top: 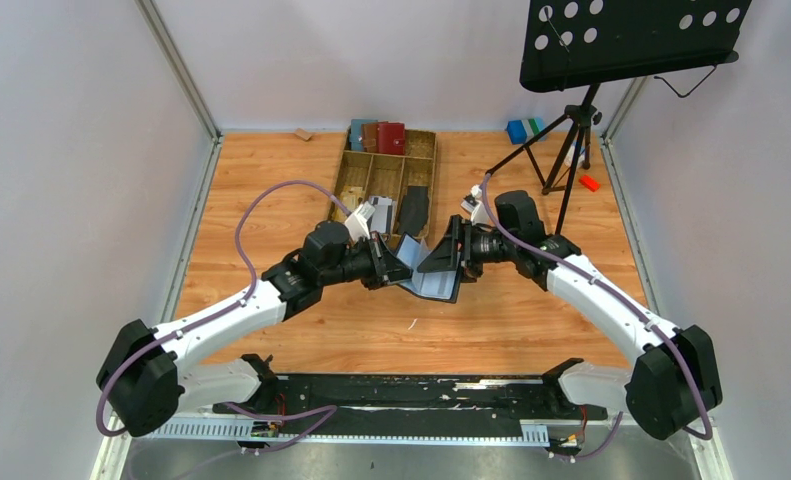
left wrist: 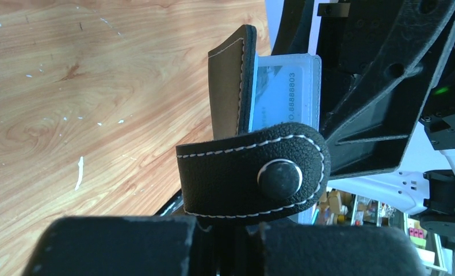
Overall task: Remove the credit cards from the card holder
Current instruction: Remove the credit card from the card holder.
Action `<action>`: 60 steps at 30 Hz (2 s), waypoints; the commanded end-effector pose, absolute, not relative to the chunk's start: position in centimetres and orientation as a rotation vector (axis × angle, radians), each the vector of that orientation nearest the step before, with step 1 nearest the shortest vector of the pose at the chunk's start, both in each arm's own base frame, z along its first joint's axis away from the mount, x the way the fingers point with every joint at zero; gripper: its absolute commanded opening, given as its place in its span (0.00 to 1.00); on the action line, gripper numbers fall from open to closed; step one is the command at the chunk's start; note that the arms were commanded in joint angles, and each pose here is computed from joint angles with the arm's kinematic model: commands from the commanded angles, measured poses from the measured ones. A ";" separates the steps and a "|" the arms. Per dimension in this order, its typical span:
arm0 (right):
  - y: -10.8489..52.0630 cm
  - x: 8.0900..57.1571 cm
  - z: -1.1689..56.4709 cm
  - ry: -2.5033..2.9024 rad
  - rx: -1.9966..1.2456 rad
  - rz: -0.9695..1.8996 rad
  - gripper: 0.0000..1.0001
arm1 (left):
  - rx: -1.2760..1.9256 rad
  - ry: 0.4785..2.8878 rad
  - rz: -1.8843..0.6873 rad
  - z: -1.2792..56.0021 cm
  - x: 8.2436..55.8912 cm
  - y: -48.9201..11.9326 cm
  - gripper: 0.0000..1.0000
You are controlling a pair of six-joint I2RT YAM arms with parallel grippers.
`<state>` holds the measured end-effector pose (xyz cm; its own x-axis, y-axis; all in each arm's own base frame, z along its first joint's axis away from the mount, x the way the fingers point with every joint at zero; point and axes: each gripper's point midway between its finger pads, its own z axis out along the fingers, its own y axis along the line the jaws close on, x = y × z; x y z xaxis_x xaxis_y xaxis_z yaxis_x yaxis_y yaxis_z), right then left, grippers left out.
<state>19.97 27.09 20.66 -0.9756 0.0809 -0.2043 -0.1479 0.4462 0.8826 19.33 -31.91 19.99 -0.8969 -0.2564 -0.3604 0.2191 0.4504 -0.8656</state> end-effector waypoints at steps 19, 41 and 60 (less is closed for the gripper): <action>27.7 19.7 23.6 2.348 -0.154 1.628 0.76 | -0.010 2.159 -1.498 22.8 19.5 -32.6 0.00; 28.0 19.7 24.1 2.317 -0.170 1.662 0.86 | -0.008 2.163 -1.510 22.8 19.4 -33.0 0.00; 27.7 20.0 22.4 2.417 -0.126 1.594 0.63 | 0.021 2.219 -1.470 22.3 19.3 -33.5 0.00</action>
